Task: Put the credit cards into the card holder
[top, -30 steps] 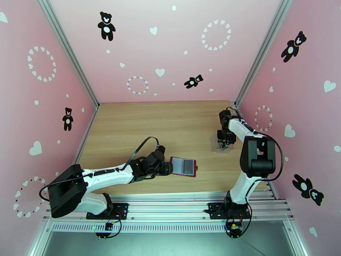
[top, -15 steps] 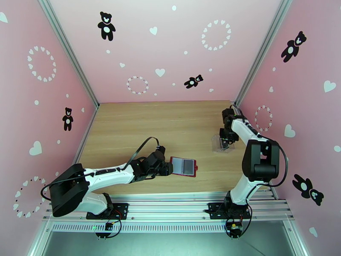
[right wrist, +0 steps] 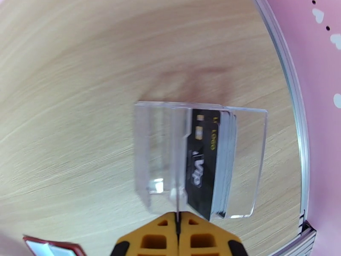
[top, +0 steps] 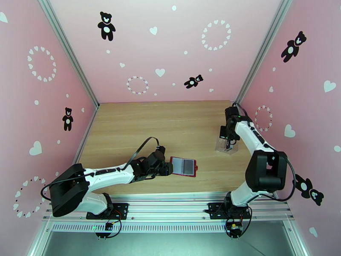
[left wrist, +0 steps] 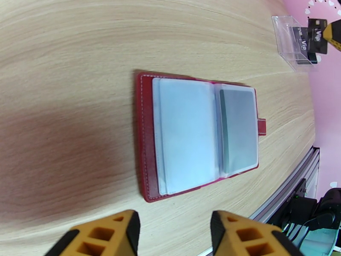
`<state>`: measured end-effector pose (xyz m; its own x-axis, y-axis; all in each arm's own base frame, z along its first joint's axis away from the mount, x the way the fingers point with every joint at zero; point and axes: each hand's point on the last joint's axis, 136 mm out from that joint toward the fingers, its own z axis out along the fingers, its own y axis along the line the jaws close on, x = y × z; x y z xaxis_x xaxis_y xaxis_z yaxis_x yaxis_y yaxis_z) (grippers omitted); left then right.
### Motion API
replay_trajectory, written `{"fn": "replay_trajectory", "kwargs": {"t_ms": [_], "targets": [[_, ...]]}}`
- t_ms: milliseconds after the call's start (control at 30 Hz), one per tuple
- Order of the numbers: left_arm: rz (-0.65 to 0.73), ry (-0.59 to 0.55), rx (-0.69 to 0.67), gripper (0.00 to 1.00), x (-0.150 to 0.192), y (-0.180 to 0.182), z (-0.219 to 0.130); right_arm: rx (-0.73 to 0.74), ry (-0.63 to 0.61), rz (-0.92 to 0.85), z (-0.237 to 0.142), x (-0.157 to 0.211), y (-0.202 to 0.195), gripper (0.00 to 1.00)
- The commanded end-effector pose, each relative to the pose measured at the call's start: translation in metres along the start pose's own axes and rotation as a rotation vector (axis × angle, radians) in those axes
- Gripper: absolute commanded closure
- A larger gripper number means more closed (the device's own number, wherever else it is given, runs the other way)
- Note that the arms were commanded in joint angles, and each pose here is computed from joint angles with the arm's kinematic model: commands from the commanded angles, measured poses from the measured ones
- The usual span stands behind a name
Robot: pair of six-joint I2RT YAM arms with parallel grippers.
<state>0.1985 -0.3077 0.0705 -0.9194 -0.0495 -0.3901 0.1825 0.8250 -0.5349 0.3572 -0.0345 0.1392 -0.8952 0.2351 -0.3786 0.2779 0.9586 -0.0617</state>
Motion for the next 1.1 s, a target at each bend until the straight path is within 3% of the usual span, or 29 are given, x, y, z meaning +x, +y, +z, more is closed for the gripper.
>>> {"fn": "replay_trajectory", "kwargs": {"t_ms": [0,233,533,767,1067], "targets": [[-0.011,-0.014,0.004,0.51,-0.003,0.001,-0.002,-0.093,-0.002,0.002,-0.019,0.016,0.016,1.0],[-0.011,-0.031,-0.008,0.5,-0.005,0.005,-0.008,-0.405,-0.005,-0.021,-0.043,0.052,0.077,1.0],[-0.042,-0.032,-0.061,0.51,-0.004,0.024,-0.007,-0.788,0.122,-0.11,-0.059,0.141,0.172,1.0],[-0.056,-0.014,-0.067,0.51,-0.002,0.029,-0.001,-0.822,0.228,-0.12,-0.033,0.19,0.199,1.0],[-0.06,0.01,-0.054,0.52,0.0,0.025,0.011,-0.781,0.277,-0.071,-0.009,0.205,0.195,1.0]]}}
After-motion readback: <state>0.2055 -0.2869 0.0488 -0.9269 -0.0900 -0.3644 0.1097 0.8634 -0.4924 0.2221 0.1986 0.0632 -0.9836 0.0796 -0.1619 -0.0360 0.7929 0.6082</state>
